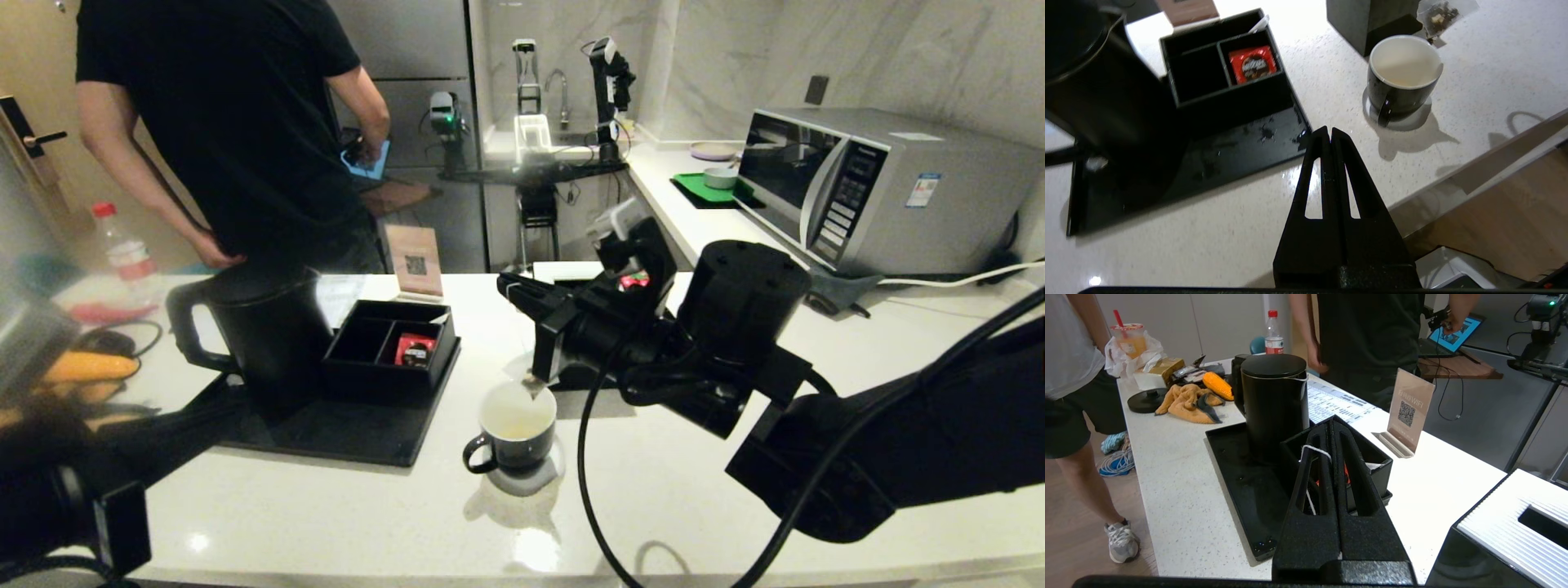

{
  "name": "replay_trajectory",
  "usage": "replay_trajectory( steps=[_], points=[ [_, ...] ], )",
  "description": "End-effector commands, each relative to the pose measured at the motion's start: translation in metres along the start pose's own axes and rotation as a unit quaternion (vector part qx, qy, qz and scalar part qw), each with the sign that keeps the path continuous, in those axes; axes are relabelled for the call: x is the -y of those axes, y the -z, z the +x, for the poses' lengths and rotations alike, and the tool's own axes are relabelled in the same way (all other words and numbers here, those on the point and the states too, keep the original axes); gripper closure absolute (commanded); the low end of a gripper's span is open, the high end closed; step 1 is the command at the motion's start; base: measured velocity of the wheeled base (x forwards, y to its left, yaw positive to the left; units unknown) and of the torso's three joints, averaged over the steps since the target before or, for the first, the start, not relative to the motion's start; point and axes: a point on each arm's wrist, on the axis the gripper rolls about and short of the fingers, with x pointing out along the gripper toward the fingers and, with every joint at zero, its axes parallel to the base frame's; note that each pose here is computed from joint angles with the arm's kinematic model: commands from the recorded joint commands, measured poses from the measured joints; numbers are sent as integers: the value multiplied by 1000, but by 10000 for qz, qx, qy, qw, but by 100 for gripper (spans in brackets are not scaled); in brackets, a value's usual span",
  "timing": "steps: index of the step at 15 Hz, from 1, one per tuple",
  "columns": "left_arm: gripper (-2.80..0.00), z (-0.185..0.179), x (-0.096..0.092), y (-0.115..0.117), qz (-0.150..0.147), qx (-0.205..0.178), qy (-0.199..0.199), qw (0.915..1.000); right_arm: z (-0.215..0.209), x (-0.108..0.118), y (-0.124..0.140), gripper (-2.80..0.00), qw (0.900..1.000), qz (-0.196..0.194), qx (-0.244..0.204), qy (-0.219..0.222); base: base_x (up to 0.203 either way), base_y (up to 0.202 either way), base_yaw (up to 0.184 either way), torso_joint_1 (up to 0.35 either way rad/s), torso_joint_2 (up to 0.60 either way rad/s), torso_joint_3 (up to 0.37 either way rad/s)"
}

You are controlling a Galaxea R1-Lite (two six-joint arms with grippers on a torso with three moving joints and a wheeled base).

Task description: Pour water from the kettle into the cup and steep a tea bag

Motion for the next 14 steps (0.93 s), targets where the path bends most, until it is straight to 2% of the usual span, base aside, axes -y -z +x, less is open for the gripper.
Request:
replay_trajectory(
  steps=[1, 5, 8, 14],
  points=[
    [0, -21, 3, 13, -91, 263, -71, 9996, 0, 0, -3, 0, 10000, -17, 75, 9, 0, 0, 0, 0, 0, 0],
    [0, -46, 8, 46, -193, 487, -326, 9981, -1, 0, -8, 0, 9999, -28, 139, 9, 0, 0, 0, 0, 0, 0],
    [0, -54, 11, 81, -226, 413, -593, 9971, -1, 0, -8, 0, 9999, -31, 157, 9, 0, 0, 0, 0, 0, 0],
    [0, -64, 19, 144, -233, 583, -660, 9958, -1, 0, -8, 0, 9999, -16, 162, -7, 0, 0, 0, 0, 0, 0]
  ],
)
